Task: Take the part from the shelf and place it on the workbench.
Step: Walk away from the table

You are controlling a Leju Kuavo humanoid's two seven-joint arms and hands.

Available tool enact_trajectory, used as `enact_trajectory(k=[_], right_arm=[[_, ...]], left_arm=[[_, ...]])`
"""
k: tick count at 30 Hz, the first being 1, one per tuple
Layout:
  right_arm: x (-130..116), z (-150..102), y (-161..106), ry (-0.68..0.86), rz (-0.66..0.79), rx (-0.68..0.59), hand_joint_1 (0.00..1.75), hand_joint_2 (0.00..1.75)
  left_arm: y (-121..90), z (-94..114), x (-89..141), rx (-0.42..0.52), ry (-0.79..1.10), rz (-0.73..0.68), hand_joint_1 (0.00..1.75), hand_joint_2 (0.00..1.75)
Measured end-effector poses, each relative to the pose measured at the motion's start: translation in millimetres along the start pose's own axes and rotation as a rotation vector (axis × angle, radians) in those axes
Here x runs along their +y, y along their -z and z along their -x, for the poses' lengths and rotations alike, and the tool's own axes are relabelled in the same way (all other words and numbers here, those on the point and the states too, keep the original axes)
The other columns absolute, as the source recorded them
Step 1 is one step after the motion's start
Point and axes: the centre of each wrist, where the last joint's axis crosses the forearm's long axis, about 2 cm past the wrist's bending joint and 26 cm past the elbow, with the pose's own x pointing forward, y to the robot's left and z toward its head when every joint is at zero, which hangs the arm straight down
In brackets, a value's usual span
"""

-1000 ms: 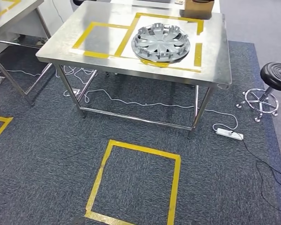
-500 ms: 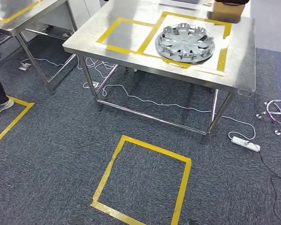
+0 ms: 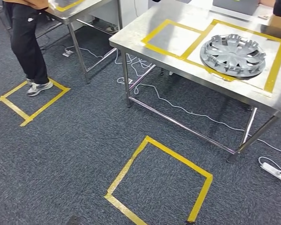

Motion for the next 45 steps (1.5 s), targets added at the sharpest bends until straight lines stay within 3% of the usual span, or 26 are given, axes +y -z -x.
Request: enact_trajectory(k=[3,8,12,16,26,30,45], right_arm=[[2,-3,-1,-0.003,-0.003,-0.003,0.00,0.00],[5,-1,-1,-0.062,0.000,-0.014,0.00,0.00],[8,-2,-2,-0.222,0.002,-0.036,0.00,0.00],[11,-4,-3,-0.359,0.005,-0.044,0.00,0.00],[16,-5,-4,-0.552,0.011,-0.075,0.00,0.00],[17,-6,-5,-0.580,0.013,-0.084,0.00,0.00],[13,-9,-4,-0.538,0.032,-0.124,0.00,0.00]], left_arm=[[-1,4,0,0.001,0.006,-0.009,0.00,0.00],[0,3,1,-0.052,0.038,-0.039,0.00,0.00],[-1,4,1,-0.081,0.058,-0.053,0.00,0.00],[0,1,3,-0.103,0.077,-0.072,0.00,1.75],[0,1,1,-0.098,0.072,-0.018,0.00,1.75],[0,1,1,-0.101,0.058,0.002,0.00,0.00],[0,0,-1,-0.128,-0.033,0.089,0.00,0.00]])
